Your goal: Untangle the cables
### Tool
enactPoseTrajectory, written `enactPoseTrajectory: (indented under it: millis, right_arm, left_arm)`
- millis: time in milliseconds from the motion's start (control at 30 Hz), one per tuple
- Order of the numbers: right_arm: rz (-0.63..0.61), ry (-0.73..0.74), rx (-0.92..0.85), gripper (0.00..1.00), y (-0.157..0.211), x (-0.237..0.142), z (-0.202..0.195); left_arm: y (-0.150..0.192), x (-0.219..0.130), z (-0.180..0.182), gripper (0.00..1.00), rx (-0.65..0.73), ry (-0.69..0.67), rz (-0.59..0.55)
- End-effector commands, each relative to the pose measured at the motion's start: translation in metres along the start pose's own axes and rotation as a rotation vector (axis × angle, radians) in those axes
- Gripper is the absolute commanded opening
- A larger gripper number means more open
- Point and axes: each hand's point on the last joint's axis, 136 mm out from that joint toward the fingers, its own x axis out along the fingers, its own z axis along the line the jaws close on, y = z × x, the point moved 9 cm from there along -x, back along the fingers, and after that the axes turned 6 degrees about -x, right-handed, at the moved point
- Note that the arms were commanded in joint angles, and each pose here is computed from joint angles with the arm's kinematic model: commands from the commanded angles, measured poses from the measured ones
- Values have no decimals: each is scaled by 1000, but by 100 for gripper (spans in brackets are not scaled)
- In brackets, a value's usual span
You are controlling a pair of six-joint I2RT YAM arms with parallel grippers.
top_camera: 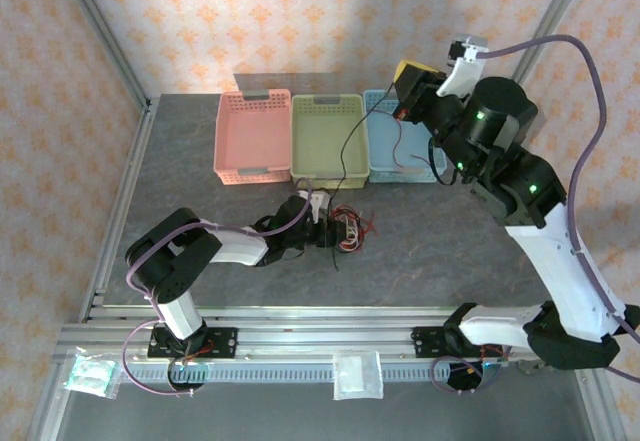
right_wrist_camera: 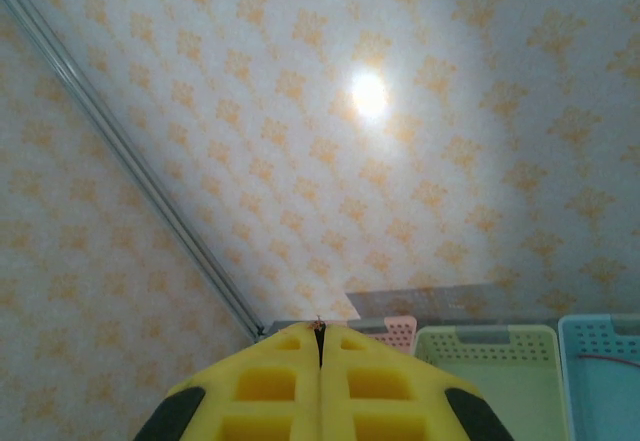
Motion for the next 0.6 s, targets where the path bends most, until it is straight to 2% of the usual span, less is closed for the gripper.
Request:
enactPoseTrajectory:
  millis: [0,267,400,567]
  right_arm:
    - [-133,-10,23,0,-30,-19,1]
    - [-210,-2,35,0,-47,-39,-2]
    - [-202,49,26,0,-43,-39,-7]
    - [-245,56,35,0,-50,-48,-9]
  left_arm:
    - [3,0,2,58,3,-12,-13]
    - [2,-2,2,58,4,-20,-21]
    - [-2,-7,-3,67,10,-25,-36]
    - [-6,-16,-5,73,27,-63,-57]
